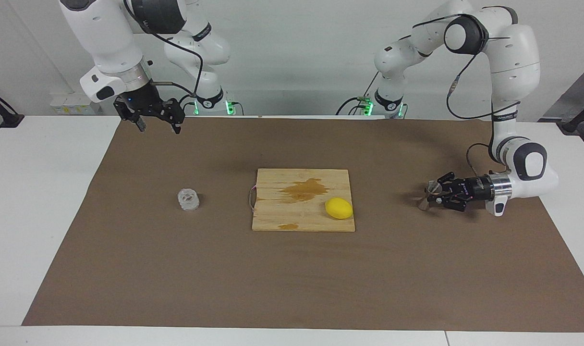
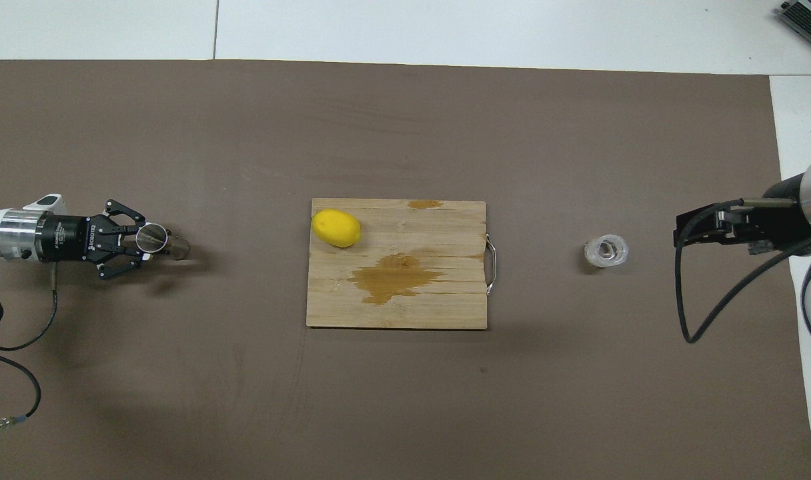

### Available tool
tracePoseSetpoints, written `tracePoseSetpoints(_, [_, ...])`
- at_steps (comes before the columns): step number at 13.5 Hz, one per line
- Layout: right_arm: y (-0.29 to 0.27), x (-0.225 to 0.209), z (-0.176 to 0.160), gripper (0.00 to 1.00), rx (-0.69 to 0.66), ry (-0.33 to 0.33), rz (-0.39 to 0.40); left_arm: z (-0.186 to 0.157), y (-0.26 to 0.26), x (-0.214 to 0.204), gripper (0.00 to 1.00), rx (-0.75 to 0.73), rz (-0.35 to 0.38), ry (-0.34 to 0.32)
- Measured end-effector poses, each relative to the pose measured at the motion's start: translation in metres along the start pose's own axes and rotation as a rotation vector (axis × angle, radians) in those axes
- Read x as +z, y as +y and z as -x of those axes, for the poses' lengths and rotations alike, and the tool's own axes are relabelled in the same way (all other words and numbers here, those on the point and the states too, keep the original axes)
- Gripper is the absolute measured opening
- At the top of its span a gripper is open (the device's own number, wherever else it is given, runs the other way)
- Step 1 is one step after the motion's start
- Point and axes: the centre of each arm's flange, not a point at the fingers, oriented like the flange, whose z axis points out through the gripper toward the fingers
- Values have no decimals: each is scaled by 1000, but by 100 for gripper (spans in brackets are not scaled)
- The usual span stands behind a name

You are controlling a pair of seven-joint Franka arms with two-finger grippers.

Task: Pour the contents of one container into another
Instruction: 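Close the left gripper around the small metal cup, then lift the metal cup with the left gripper and carry it onto the board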

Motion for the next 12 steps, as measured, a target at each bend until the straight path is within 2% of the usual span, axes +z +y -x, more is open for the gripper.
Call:
tracePoseSetpoints(7, [0, 0, 0, 100, 0, 0, 0, 6, 4, 3, 31, 6, 31, -53])
tracePoseSetpoints(12, [0, 0, 0, 100, 0, 0, 0, 17, 14, 12, 31, -20, 75, -125])
